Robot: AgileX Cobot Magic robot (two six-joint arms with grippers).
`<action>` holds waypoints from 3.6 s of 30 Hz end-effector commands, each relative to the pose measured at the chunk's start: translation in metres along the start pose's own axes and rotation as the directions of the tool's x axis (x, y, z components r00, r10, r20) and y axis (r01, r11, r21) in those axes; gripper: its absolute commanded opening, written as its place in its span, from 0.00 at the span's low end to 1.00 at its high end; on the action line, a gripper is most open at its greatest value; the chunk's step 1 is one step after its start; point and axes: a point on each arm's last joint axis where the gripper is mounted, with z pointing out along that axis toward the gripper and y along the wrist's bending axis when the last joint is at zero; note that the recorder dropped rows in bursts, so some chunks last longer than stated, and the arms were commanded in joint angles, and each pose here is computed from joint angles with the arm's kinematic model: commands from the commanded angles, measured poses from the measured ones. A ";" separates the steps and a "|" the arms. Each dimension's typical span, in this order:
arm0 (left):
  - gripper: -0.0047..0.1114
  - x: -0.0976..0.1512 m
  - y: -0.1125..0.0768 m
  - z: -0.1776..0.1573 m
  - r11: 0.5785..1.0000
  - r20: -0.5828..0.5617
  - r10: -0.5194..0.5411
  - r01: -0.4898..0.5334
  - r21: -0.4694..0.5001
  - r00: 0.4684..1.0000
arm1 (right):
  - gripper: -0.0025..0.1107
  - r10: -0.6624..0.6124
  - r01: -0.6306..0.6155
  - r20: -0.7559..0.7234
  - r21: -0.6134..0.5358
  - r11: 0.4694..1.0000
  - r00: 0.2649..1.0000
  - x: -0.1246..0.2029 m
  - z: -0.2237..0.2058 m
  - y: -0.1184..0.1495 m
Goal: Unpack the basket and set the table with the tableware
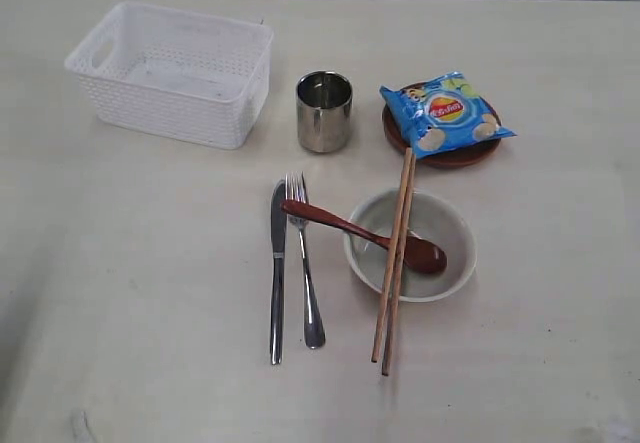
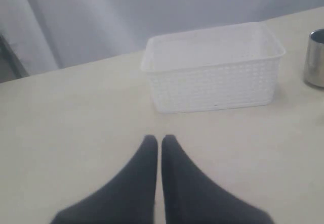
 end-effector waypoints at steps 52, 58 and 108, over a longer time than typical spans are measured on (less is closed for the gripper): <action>0.07 0.000 0.000 0.000 1.000 0.007 0.001 -0.001 -0.002 1.000 | 0.02 0.085 -0.074 -0.530 0.042 0.996 0.844 0.101 -0.017 0.011; 0.07 0.000 0.000 0.000 1.000 0.007 0.001 -0.001 -0.002 1.000 | 0.02 0.086 -0.075 -0.530 0.043 0.996 0.844 0.101 -0.017 0.011; 0.07 0.000 0.000 0.000 1.000 0.007 0.001 -0.001 -0.002 1.000 | 0.02 0.084 -0.073 -0.530 0.042 0.996 0.844 0.101 -0.017 0.011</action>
